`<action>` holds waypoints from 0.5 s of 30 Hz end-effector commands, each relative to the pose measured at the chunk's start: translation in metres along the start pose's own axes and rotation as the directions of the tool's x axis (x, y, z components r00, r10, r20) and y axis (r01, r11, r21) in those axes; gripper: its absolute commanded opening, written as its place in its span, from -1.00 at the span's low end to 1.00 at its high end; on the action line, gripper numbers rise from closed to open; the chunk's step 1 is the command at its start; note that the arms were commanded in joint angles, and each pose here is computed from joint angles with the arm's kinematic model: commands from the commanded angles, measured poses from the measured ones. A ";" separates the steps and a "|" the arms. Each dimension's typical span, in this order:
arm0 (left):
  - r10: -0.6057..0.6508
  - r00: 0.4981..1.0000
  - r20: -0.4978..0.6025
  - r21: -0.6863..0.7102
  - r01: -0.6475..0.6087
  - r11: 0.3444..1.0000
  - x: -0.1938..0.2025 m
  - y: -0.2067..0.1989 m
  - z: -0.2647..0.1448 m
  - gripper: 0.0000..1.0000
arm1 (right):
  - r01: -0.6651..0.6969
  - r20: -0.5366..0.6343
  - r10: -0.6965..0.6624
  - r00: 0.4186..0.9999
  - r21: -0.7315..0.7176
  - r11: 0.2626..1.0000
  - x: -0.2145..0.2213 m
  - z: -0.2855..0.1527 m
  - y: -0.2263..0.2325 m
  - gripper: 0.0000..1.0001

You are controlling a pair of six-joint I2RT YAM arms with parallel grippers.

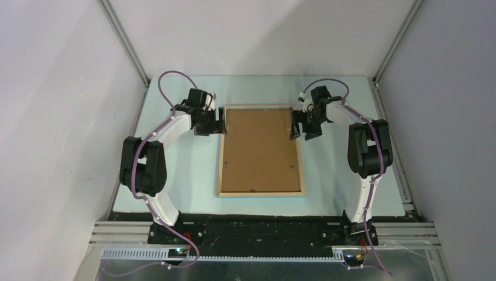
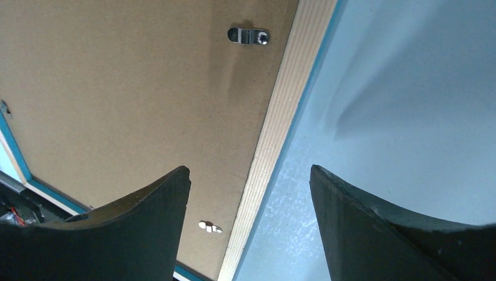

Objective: Put the photo into the frame
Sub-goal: Place the photo frame item in the photo frame.

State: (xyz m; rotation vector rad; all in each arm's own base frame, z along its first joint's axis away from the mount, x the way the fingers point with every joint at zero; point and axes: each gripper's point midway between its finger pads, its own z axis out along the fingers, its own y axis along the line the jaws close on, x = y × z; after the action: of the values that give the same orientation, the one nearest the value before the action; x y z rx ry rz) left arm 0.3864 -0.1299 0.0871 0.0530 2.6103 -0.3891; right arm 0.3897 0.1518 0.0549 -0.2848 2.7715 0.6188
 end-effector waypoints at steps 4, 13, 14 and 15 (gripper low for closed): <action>-0.027 1.000 -0.005 0.047 0.028 0.999 -0.004 -0.007 0.007 0.70 | 0.045 0.087 -0.044 0.995 -0.009 0.999 -0.014 -0.002 0.002 0.45; -0.046 0.998 -0.034 0.042 0.047 0.998 -0.003 -0.005 0.021 0.73 | 0.037 0.063 -0.034 0.997 -0.045 0.998 -0.008 0.009 0.004 0.23; -0.043 0.998 -0.035 0.040 0.045 0.998 -0.003 -0.004 0.022 0.74 | 0.035 0.058 -0.033 0.998 -0.049 0.998 -0.007 0.011 0.004 0.19; -0.044 0.998 -0.035 0.037 0.045 0.998 -0.003 -0.004 0.022 0.75 | 0.034 0.056 -0.031 0.998 -0.048 0.998 -0.006 0.012 0.003 0.16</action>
State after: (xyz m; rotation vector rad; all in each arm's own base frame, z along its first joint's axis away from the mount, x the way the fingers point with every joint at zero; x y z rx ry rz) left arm 0.3815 -0.1370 0.0550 0.0233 2.7016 -0.4379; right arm 0.3934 0.1562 0.0453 -0.2950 2.7300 0.6488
